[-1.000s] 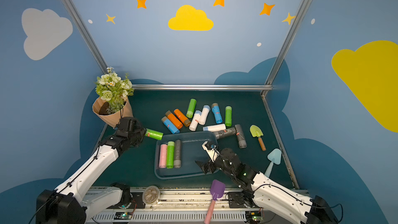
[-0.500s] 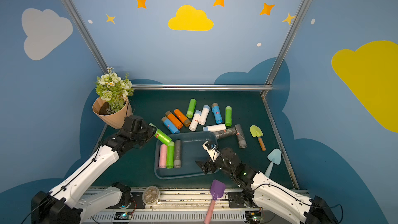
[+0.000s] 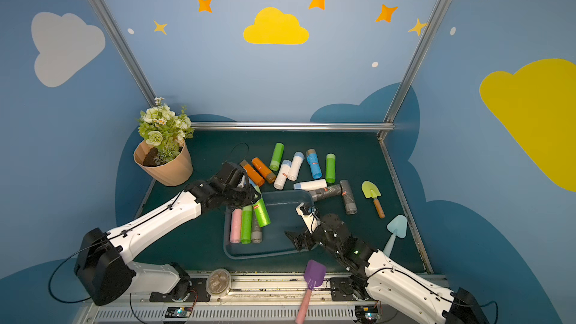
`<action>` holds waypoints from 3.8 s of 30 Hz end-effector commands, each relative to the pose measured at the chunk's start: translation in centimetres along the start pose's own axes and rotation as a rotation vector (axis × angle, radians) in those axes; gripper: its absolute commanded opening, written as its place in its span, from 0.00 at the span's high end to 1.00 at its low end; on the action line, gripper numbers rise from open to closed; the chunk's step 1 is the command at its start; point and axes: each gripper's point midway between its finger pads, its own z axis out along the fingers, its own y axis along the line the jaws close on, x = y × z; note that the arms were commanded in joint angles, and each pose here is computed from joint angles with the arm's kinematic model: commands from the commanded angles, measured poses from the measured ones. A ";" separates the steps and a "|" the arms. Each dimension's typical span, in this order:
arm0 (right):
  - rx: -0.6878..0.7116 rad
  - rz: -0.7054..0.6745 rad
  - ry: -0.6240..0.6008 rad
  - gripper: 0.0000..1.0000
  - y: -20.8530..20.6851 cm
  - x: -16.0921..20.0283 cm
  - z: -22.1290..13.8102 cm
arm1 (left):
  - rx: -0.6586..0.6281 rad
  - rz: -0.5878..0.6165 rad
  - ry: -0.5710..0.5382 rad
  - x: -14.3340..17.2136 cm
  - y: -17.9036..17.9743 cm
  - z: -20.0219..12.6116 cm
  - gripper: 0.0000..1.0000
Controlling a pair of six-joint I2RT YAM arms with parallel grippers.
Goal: Put the roll of trash bags into the storage box
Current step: Place the roll of trash bags in the storage box.
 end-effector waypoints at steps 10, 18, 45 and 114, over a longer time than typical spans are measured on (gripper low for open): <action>0.001 0.103 0.073 0.03 -0.2 2.1 -0.1 | -0.093 0.139 0.111 1.4 -1.2 2.4 0.63; 0.007 0.113 0.068 0.03 -0.6 2.2 -0.1 | -0.158 0.178 0.165 2.0 -1.0 4.8 0.63; 0.000 0.157 0.059 0.03 -1.2 2.0 0.0 | -0.326 0.188 0.294 5.2 1.0 8.5 0.63; 0.007 0.168 0.087 0.03 -1.5 2.3 0.5 | -0.443 0.123 0.171 3.0 2.4 8.0 0.49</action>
